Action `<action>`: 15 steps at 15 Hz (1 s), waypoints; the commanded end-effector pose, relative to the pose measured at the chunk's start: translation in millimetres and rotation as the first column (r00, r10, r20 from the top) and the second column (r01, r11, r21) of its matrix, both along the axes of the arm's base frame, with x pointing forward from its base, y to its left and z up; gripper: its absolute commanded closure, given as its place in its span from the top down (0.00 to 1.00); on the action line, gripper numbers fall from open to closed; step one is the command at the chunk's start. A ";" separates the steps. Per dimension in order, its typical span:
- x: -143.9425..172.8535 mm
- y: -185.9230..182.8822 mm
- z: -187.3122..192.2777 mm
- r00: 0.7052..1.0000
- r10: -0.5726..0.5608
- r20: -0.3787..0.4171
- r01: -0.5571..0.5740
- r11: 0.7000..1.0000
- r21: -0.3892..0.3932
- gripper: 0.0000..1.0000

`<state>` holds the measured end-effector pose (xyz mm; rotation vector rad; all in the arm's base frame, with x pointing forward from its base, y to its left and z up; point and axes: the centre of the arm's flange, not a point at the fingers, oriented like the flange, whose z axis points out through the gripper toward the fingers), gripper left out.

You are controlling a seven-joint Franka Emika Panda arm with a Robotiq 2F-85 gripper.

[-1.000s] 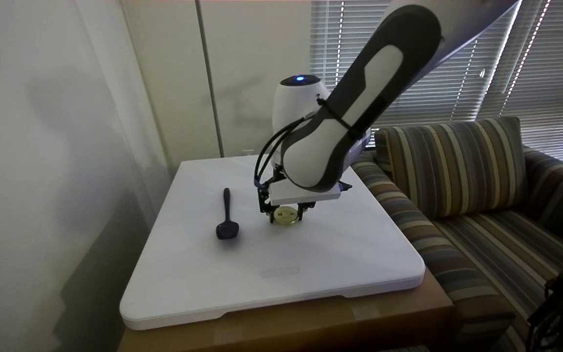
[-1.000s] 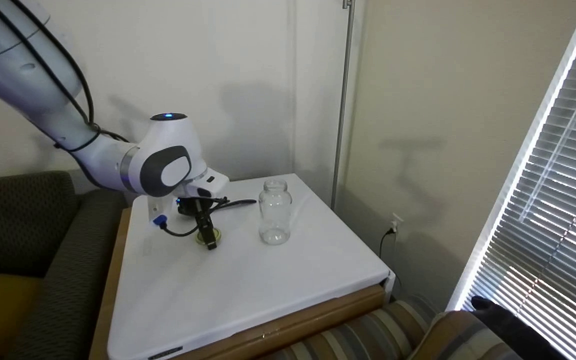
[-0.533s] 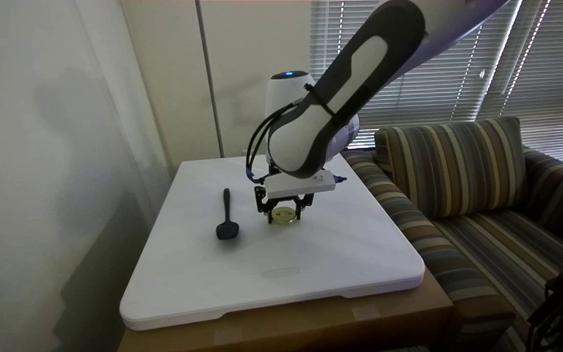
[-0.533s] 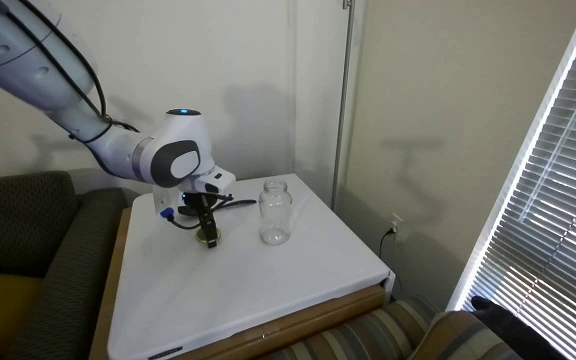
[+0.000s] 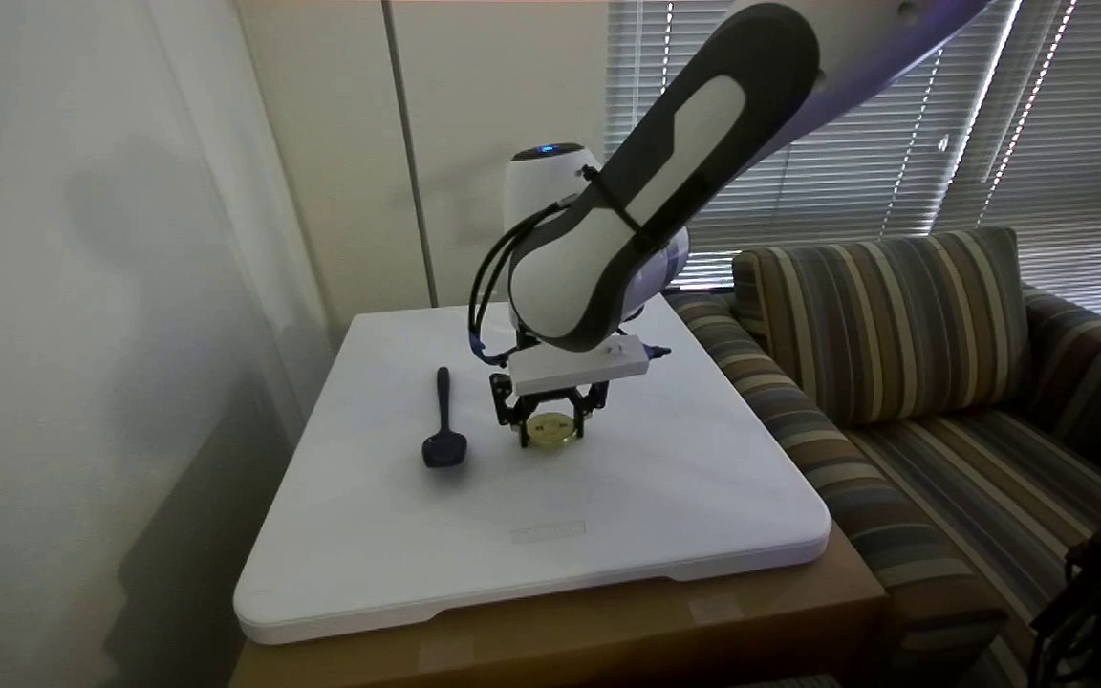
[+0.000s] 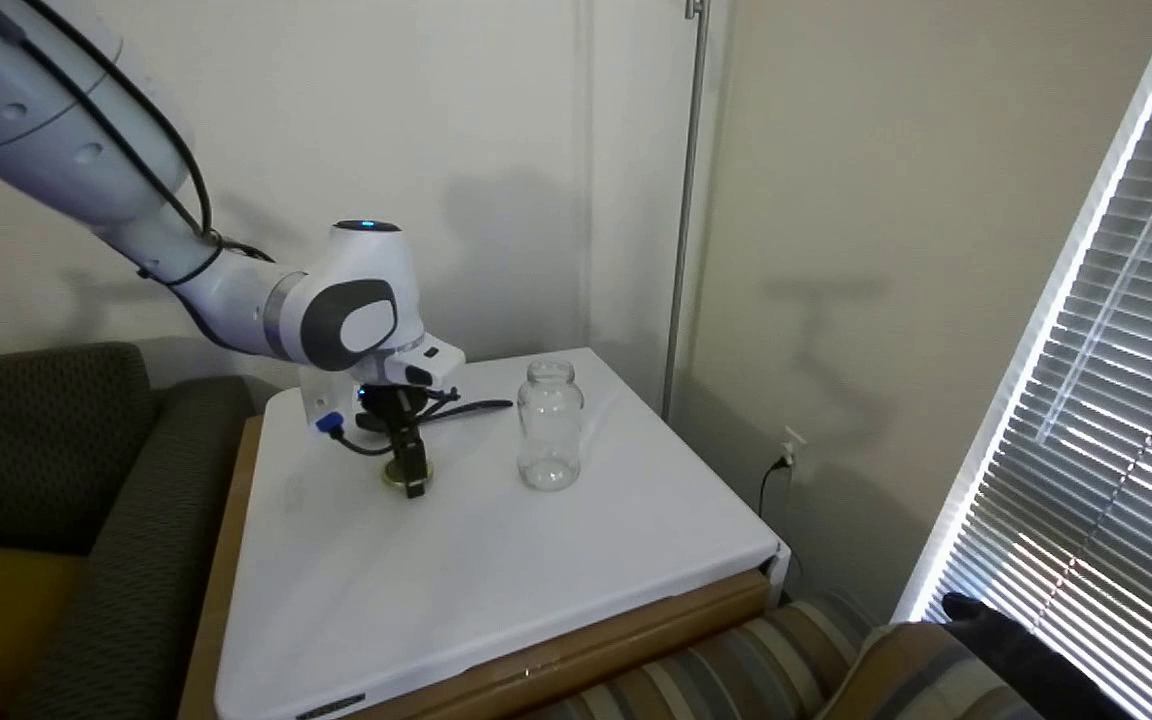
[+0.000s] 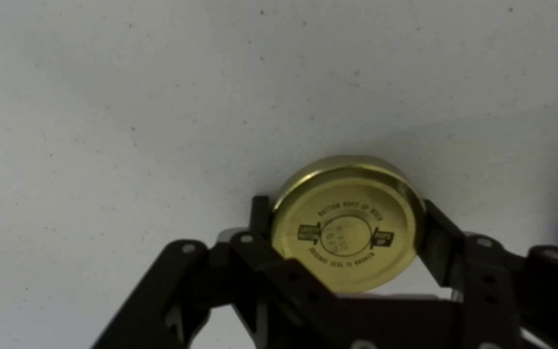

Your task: Remove the lid from the glass jar and place it on the table

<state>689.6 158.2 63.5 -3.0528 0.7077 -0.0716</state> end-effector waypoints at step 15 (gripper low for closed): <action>-6.0 14.4 48.7 0.998 0.068 -0.011 -0.069 0.992 -0.105 1.00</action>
